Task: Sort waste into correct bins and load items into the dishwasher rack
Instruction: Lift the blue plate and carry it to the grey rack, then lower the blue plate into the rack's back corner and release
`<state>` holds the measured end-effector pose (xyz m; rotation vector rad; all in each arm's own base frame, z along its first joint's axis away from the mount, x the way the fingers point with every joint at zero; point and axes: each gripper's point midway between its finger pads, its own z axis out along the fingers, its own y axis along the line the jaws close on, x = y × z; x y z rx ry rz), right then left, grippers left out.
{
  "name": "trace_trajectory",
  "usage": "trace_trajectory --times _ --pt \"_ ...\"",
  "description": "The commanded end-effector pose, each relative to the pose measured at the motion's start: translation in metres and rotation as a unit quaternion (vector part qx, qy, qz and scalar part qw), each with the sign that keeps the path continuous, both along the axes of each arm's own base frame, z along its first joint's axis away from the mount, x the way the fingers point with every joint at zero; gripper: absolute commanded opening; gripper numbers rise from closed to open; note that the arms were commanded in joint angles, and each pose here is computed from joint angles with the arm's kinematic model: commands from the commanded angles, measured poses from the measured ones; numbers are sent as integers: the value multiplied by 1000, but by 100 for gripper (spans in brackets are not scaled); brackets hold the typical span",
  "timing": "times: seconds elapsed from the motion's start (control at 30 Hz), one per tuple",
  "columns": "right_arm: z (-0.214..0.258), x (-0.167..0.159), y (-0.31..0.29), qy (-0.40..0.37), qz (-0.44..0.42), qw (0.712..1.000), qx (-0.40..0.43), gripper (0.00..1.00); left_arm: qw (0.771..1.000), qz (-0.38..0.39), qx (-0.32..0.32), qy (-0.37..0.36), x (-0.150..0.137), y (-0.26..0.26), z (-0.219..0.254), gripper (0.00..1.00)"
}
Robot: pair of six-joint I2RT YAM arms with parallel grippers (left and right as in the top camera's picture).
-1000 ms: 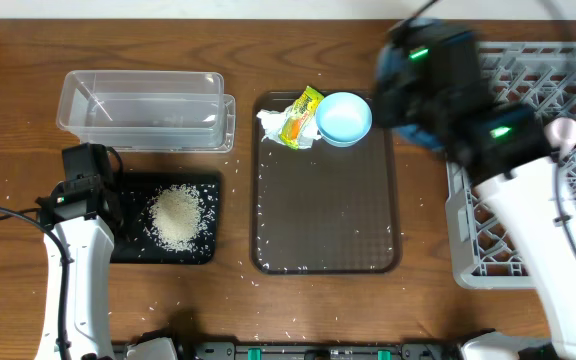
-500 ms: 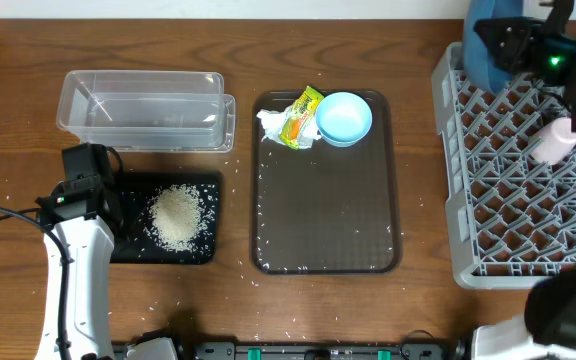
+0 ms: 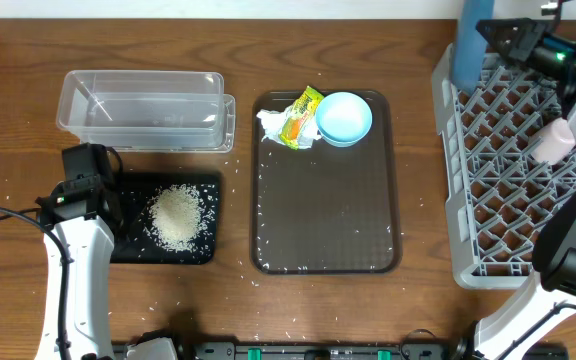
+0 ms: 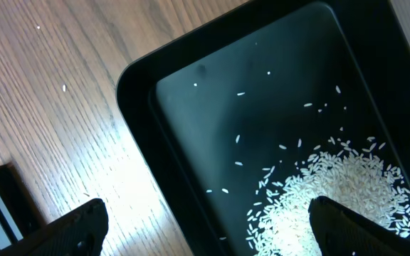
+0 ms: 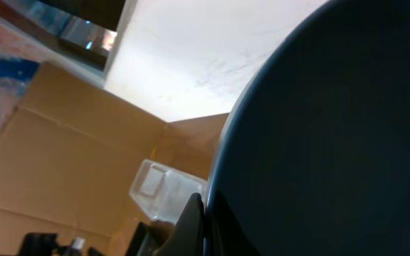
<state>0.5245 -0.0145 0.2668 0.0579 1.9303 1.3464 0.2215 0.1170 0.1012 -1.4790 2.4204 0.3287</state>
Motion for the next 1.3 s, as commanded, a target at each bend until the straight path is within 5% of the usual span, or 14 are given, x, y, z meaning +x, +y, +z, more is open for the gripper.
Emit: trace_trajectory --times 0.0,0.43,0.8,1.1,1.27 --pt "2 -8 -2 16 22 999 29 1 1000 7 1 3 -2 1 0 93" --pt "-10 -19 -37 71 -12 996 58 3 1000 7 1 3 -2 1 0 93" --pt "-17 -29 -92 116 -138 983 8 26 1000 7 1 3 -2 1 0 93" --pt "-18 -62 -144 176 -299 930 -124 46 1000 7 1 3 -2 1 0 93" --pt "7 -76 -151 161 -336 915 -154 49 1000 7 1 3 -2 1 0 93"
